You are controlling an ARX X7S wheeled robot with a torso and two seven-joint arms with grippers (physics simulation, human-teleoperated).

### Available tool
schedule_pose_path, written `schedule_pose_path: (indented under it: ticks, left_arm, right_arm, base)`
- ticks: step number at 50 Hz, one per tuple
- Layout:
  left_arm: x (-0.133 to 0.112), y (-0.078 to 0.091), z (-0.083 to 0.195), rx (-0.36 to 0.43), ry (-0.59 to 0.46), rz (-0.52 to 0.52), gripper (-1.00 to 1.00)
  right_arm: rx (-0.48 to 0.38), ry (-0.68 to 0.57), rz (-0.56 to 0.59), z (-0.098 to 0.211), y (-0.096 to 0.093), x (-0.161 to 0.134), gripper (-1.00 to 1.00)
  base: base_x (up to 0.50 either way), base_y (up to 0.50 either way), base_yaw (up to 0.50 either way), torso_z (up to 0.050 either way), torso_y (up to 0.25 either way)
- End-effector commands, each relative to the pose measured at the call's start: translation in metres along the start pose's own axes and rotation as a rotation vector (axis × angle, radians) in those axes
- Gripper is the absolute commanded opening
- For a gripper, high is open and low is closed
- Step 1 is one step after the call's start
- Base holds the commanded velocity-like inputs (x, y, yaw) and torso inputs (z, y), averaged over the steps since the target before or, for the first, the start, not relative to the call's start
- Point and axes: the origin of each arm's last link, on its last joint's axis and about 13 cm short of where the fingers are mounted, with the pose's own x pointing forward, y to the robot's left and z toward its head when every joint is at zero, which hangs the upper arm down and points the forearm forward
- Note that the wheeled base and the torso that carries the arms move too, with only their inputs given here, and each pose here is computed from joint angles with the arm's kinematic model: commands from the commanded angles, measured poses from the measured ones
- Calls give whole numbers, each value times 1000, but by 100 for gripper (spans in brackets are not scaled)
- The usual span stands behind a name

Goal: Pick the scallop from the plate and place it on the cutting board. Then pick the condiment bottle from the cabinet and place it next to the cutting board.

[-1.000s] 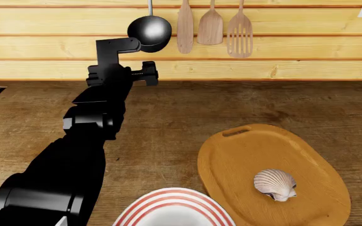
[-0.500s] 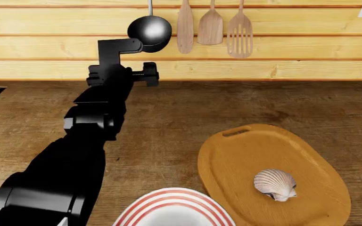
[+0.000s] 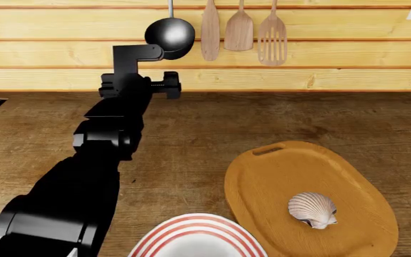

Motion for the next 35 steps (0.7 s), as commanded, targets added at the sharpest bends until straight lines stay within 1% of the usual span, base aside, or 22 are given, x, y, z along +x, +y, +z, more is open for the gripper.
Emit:
schedule_pose_path:
  ticks: [1, 4, 6, 14, 19, 35]
  left_arm:
    - [0, 0, -1, 9, 1, 0, 100]
    - [0, 0, 0, 6, 1, -2, 100]
    - [0, 0, -1, 6, 0, -2, 100]
    - [0, 0, -1, 11, -2, 1, 100]
    - [0, 0, -1, 12, -2, 0, 100]
    - [0, -1, -1, 16, -3, -2, 100]
  right_arm:
    - [53, -92, -19, 17, -12, -13, -100]
    - [81, -84, 34, 17, -14, -18, -100]
    - [83, -72, 58, 17, -16, -22, -100]
    - [88, -28, 100, 14, -20, -16, -100]
    - [108, -16, 124, 14, -19, -15, -100]
    - [99, -70, 153, 17, -22, -21, -100]
  base:
    - [0, 0, 0, 0, 0]
    - [0, 0, 0, 0, 0]
    - [0, 0, 0, 0, 0]
    - [0, 0, 0, 0, 0]
    - [-500, 0, 0, 0, 0]
    - [-500, -19, 0, 0, 0]
